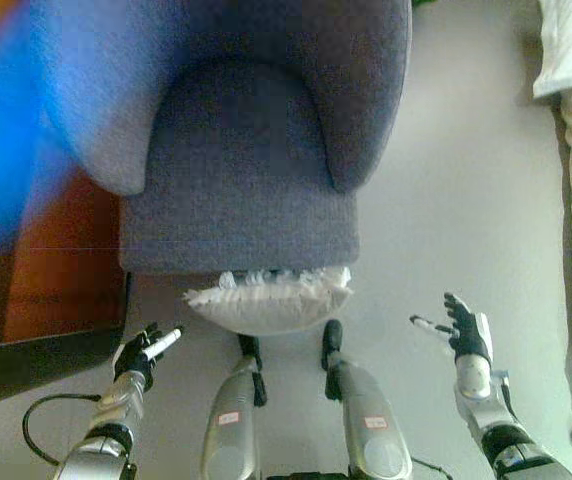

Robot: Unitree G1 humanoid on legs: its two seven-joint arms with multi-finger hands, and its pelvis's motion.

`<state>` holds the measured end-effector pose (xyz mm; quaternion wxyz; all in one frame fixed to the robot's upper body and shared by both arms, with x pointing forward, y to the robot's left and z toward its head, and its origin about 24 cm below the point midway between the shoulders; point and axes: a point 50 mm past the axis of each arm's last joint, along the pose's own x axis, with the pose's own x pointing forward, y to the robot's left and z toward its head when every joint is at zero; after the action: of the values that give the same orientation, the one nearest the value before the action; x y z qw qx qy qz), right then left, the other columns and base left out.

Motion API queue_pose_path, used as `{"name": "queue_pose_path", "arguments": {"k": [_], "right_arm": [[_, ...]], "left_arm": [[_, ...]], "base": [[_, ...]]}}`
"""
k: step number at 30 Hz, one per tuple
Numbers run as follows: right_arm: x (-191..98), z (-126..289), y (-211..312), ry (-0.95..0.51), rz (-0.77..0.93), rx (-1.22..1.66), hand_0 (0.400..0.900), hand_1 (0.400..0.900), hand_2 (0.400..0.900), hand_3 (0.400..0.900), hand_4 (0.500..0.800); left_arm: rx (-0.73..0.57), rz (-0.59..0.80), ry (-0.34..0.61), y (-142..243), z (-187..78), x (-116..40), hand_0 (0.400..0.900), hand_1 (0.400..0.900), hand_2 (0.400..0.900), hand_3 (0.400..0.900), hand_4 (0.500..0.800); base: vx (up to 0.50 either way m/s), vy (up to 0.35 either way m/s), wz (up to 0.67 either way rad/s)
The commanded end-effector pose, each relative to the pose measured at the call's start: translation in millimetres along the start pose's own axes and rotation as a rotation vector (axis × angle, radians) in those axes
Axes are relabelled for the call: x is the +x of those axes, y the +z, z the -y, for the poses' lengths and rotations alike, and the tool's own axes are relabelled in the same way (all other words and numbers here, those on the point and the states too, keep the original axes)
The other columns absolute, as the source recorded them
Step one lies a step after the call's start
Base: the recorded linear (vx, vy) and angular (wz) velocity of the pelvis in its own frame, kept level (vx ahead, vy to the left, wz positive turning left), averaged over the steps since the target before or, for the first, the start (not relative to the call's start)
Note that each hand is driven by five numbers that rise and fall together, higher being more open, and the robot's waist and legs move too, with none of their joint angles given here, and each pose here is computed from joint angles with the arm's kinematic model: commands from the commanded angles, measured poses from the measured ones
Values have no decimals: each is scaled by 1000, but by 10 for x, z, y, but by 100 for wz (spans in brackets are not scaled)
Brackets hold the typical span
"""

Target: Pick up the pillow and put it on the sofa.

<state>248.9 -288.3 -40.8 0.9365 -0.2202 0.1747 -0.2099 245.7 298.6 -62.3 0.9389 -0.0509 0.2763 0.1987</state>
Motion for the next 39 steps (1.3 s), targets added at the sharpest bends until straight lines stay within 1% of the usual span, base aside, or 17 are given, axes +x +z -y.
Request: {"name": "queue_pose_path", "arguments": {"k": [1,7,10,13,19,22,25,26,27,28,33,39], "right_arm": [[62,272,220,-115,117,28,900,900,900,900,800],[86,192,497,-106,203,37,900,900,900,900,800],[55,184,515,-103,216,39,900,900,900,900,800],[23,176,489,-97,216,39,900,900,900,900,800],[-22,142,457,-69,223,40,900,900,900,900,800],[-41,103,433,-47,220,37,900,900,900,900,800],[-63,64,406,-36,213,43,900,900,900,900,800],[-71,49,400,-33,212,47,900,900,900,900,800],[-82,34,393,-30,212,50,900,900,900,900,800],[-92,15,390,-25,212,53,900,900,900,900,800],[-137,-34,367,-9,212,60,900,900,900,900,800],[-144,-50,359,3,213,61,900,900,900,900,800]], "left_arm": [[-6,71,47,153,-126,2,900,900,900,900,800],[-60,200,17,568,118,74,900,900,900,900,800],[-62,252,-7,720,204,79,900,900,900,900,800],[-59,281,-15,824,239,82,900,900,900,900,800],[-133,336,-7,1097,259,102,900,900,900,900,800],[-160,353,-26,1199,301,109,900,900,900,900,800],[-158,364,-55,1239,379,106,900,900,900,900,800],[-154,361,-70,1250,405,107,771,771,771,771,722],[-151,360,-77,1253,418,108,573,573,573,573,604],[-143,355,-93,1251,446,109,400,400,400,400,500],[-113,345,-103,1243,473,111,400,400,400,400,500],[-112,339,-94,1263,411,120,400,400,400,400,500]], "base": [[-40,13,-6],[-36,0,-6],[-8,-33,-3],[5,-63,-5],[7,-49,-9],[5,-48,-6],[-1,-62,-3],[-7,-75,-2],[-8,-81,-1],[-1,-84,-1],[8,-67,-1],[3,-13,0]]}}
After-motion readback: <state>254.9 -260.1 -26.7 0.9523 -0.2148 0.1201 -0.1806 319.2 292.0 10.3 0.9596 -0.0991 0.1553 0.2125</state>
